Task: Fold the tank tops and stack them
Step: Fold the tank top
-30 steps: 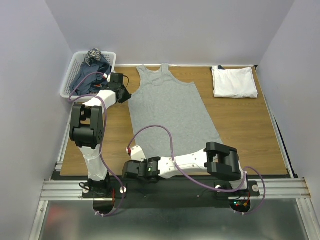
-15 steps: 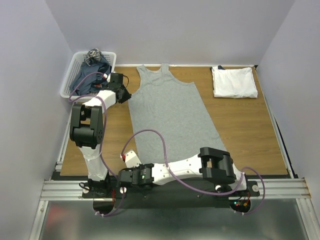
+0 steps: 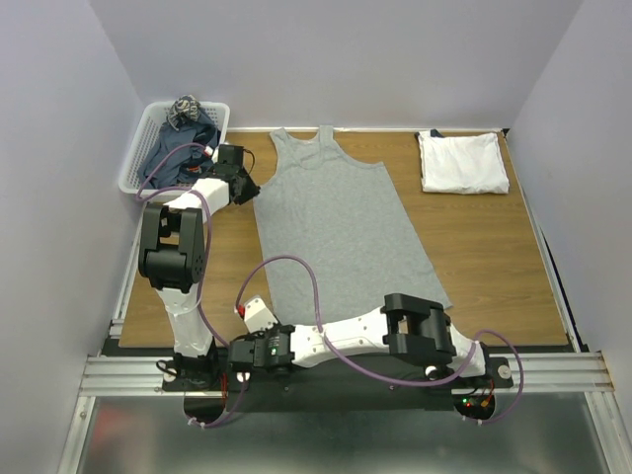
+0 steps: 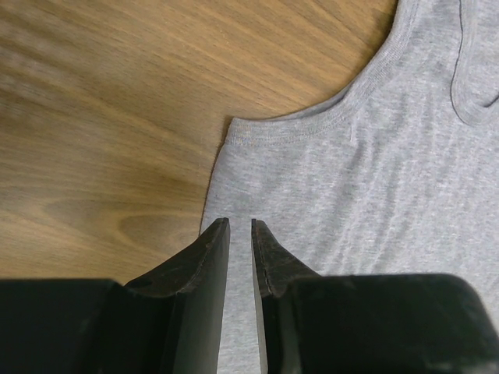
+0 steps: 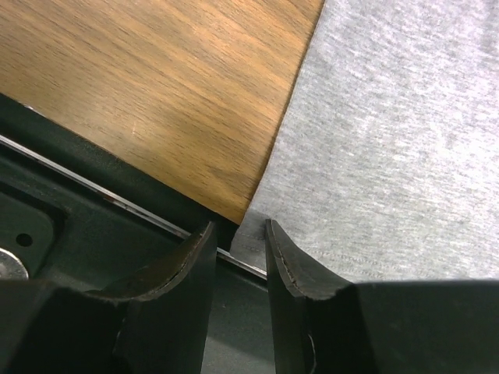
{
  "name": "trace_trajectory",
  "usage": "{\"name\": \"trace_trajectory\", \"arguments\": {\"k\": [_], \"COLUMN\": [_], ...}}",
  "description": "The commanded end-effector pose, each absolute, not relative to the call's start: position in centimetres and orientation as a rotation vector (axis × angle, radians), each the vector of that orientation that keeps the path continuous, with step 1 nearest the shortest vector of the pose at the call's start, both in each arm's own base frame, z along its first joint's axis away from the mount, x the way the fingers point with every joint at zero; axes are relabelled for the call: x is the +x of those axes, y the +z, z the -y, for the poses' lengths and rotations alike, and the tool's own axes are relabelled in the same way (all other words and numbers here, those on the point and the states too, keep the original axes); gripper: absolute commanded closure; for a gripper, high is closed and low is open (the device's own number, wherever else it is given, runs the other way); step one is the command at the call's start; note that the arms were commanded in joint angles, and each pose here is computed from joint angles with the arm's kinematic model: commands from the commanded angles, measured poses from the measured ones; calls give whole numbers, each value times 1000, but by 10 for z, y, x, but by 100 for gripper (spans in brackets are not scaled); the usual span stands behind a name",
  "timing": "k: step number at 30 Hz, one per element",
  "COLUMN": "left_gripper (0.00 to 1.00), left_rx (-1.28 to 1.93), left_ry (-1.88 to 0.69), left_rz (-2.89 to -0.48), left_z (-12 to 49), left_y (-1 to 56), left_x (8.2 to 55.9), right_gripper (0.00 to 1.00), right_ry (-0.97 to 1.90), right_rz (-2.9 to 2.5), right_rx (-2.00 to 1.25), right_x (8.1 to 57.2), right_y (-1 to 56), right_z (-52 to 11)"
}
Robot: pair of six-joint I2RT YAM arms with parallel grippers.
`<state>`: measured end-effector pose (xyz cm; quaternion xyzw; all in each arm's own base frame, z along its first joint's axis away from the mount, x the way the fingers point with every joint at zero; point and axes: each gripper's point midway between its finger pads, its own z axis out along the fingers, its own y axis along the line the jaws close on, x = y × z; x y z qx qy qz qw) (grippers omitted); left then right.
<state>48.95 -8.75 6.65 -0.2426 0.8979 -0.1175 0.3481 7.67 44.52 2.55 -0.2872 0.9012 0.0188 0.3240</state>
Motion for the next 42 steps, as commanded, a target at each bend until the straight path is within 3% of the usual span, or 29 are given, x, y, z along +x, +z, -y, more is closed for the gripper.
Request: {"name": "trace_trajectory", "arguments": {"k": [1, 4, 10, 15, 27, 42], "left_gripper": [71, 71, 71, 71, 71, 70], "left_rx": [-627, -627, -636, -634, -647, -623], "left_ry": [-326, -331, -340, -377, -379, -250], "left_rz": [-2268, -2268, -2267, -2271, -2266, -2286], "left_z": [84, 85, 86, 91, 91, 78], "left_y": [87, 86, 83, 83, 80, 61], "left_x": [503, 504, 504, 504, 506, 525], "right_gripper": [63, 64, 84, 91, 93, 94], "right_ry": [-9, -29, -30, 21, 275, 396], "right_rz": [-2336, -2335, -2319, -2293, -2296, -2353], "right_rx": [-762, -754, -722, -666, -549, -514], "right_x": [77, 79, 83, 89, 101, 98], "right_y": [23, 21, 31, 57, 107, 108], "right_z": [-443, -438, -431, -430, -424, -412]}}
